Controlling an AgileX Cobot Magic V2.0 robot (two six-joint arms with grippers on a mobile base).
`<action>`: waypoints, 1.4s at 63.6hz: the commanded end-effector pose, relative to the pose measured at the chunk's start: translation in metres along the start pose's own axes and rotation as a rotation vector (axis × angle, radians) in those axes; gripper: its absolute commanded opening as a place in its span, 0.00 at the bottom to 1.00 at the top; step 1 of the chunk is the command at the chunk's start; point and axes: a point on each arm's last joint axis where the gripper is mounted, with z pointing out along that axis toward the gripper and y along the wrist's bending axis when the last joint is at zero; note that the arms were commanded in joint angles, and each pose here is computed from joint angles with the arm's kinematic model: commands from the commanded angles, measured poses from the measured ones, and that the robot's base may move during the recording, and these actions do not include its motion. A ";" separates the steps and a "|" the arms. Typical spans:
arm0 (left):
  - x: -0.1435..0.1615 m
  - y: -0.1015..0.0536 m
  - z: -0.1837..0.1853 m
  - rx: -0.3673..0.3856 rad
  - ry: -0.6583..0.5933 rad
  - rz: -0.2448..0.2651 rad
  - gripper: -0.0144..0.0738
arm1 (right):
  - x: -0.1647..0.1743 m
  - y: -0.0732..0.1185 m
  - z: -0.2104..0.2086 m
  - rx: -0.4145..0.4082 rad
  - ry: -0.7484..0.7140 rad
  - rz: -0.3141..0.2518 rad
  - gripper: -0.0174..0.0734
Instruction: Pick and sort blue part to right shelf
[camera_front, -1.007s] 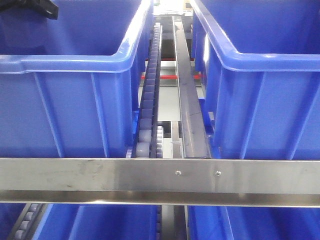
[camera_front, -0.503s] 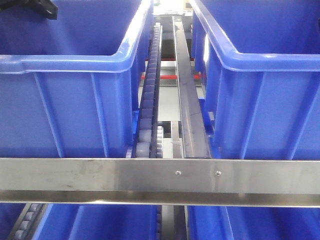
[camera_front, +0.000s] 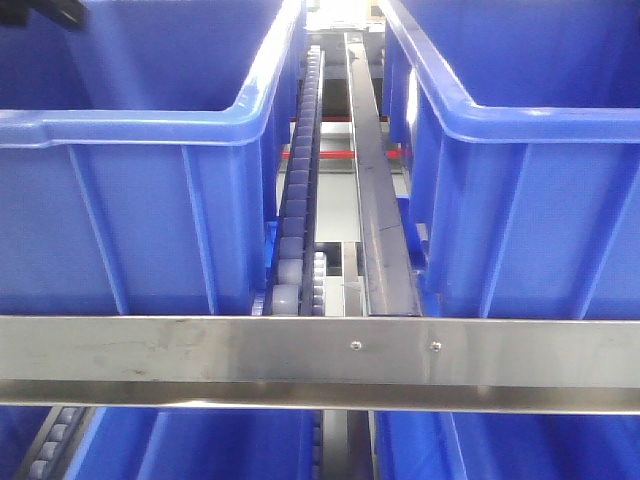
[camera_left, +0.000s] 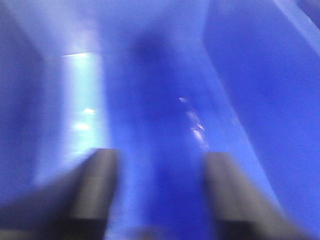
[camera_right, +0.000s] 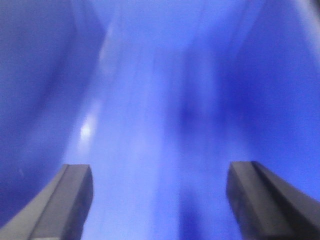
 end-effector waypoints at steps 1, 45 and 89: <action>-0.032 0.002 -0.025 -0.020 -0.174 0.005 0.32 | -0.027 -0.002 -0.015 0.012 -0.145 -0.008 0.70; -0.021 0.028 -0.073 -0.120 -0.285 -0.119 0.30 | -0.029 -0.003 -0.060 0.008 -0.241 0.146 0.25; 0.105 0.014 -0.207 -0.157 -0.542 -0.138 0.30 | 0.044 0.002 -0.149 0.010 -0.453 0.143 0.25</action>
